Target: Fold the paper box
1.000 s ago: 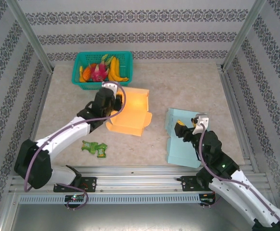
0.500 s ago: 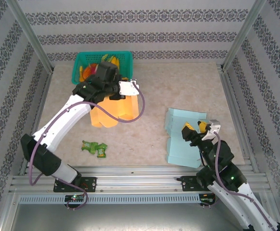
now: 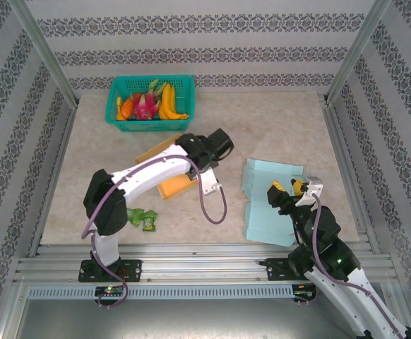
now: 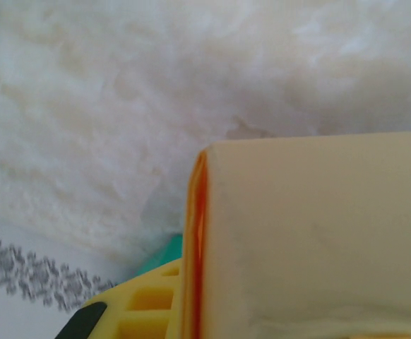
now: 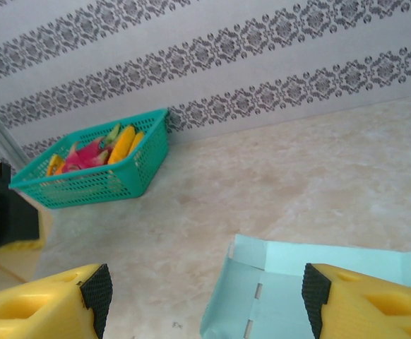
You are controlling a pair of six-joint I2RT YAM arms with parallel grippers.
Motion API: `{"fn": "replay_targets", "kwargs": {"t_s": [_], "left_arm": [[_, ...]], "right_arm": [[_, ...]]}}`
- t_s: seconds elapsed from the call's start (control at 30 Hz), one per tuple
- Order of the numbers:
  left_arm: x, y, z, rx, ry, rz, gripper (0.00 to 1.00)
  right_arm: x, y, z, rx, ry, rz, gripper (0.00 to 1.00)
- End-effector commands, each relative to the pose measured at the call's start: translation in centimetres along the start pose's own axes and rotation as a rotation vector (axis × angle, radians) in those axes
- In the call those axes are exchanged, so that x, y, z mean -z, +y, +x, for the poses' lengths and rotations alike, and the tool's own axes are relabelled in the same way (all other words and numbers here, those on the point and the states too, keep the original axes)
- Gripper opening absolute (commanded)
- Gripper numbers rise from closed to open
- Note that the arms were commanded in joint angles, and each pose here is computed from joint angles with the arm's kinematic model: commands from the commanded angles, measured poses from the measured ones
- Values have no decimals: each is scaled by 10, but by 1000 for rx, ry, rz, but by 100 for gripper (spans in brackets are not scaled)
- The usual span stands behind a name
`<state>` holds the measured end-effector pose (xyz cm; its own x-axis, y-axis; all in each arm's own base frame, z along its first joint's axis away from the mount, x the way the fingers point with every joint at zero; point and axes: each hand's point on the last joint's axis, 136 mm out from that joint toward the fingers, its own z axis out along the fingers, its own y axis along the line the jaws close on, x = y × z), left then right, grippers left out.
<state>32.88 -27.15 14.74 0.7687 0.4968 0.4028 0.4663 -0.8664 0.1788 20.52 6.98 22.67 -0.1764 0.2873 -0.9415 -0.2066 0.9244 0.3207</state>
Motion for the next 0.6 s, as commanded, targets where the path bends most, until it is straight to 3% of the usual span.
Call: {"fn": "replay_targets", "kwargs": {"t_s": [0.0,0.1,0.27,0.4,0.47,0.57], "left_arm": [[-26,-12,-14,-142,19,87,2],[-50,-12,-26,-157,4,97,4],[-77,-13,-45,-147,-35,116,16],[-83,-11,-50,-133,-47,121,40],[-81,-9,-50,-131,-52,113,62],[-72,-4,-47,-107,-55,86,61]], "right_arm": [[0,-7,2,4,-7,34,73],[-1,-7,3,5,-4,31,73],[-1,-6,4,3,-2,27,73],[-1,-7,4,7,0,32,73],[-2,-8,6,9,2,34,73],[-2,-8,6,13,5,40,73]]}}
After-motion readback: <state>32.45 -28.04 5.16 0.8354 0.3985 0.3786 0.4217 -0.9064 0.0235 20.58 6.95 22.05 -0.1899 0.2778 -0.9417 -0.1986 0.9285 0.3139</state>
